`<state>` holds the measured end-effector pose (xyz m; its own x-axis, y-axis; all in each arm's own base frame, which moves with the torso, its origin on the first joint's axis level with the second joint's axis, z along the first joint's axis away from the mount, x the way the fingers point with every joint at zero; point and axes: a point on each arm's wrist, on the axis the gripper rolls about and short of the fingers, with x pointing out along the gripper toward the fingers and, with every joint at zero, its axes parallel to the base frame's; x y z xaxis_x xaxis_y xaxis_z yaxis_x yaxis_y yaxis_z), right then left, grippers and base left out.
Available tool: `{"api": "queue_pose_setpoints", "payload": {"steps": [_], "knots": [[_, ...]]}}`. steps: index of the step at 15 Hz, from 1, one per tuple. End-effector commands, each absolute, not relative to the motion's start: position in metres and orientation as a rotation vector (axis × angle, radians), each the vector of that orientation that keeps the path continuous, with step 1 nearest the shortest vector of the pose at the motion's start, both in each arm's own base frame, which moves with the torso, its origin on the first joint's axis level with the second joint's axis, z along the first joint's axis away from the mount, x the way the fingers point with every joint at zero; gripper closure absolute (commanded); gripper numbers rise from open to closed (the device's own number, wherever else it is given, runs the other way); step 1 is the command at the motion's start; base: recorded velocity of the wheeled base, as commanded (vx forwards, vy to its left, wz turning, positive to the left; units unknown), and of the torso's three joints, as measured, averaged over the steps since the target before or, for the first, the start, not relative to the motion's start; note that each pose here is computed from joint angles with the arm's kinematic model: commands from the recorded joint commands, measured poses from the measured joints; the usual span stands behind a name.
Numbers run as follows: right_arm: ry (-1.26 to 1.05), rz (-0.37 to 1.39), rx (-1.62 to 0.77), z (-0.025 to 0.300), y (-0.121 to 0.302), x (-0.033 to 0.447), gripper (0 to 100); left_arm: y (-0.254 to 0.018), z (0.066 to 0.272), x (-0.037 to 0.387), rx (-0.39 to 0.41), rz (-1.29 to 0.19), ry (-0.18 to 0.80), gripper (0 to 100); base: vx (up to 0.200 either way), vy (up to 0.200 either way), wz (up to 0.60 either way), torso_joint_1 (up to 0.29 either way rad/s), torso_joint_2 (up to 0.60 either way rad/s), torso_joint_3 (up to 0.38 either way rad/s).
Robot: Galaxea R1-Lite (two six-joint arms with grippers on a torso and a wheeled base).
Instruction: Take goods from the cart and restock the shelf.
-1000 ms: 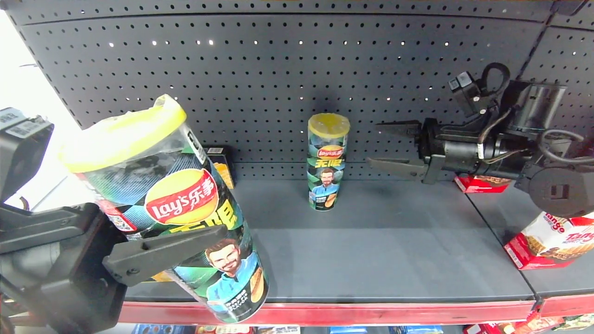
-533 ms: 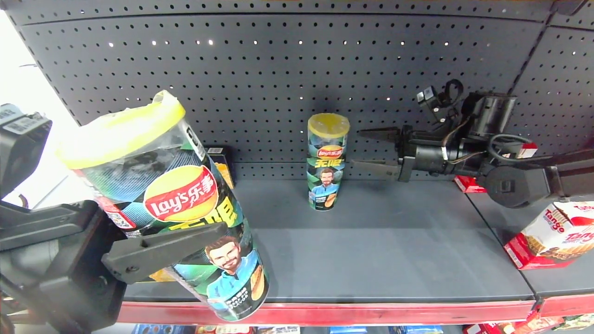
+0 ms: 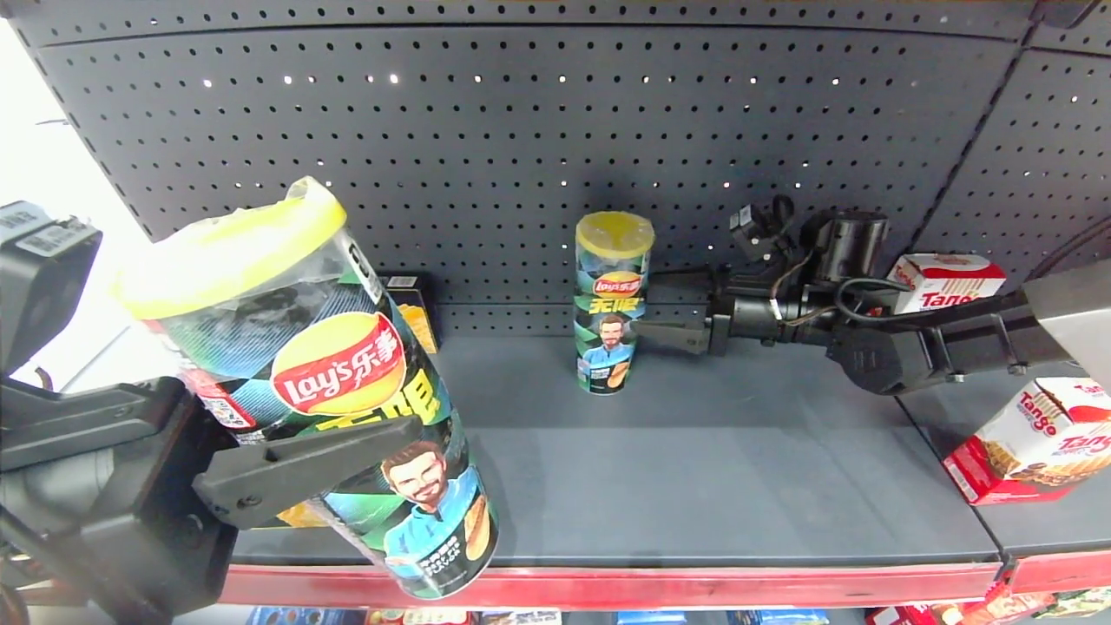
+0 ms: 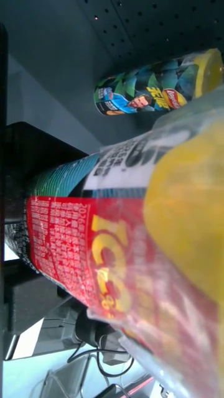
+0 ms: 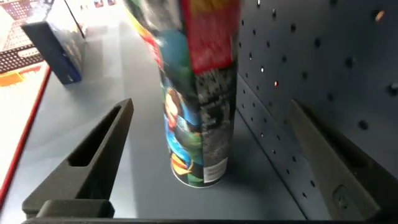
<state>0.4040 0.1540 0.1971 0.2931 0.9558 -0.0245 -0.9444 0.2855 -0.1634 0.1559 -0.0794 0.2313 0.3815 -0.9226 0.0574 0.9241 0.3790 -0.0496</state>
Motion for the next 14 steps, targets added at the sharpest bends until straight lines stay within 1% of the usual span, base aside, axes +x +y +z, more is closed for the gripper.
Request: {"api": "queue_pose_setpoints", "payload": {"steps": [1, 6, 12, 14], "knots": [[-0.066, 1.279, -0.15, 0.184, 0.16, 0.414, 0, -0.08, 0.231, 0.157, -0.078, -1.179, -0.02, 100, 0.0, 0.0, 0.0, 0.0, 0.0, 0.0], [-0.074, 1.298, -0.146, 0.176, 0.178, 0.425, 0, -0.077, 0.231, 0.158, -0.078, -1.165, -0.021, 100, 0.0, 0.0, 0.0, 0.0, 0.0, 0.0], [-0.08, 1.305, -0.142, 0.172, 0.194, 0.423, 0, -0.077, 0.23, 0.158, -0.08, -1.164, -0.017, 100, 0.0, 0.0, 0.0, 0.0, 0.0, 0.0], [-0.072, 1.307, -0.139, 0.166, 0.2, 0.424, 0, -0.077, 0.23, 0.158, -0.08, -1.162, -0.017, 100, 0.0, 0.0, 0.0, 0.0, 0.0, 0.0]]}}
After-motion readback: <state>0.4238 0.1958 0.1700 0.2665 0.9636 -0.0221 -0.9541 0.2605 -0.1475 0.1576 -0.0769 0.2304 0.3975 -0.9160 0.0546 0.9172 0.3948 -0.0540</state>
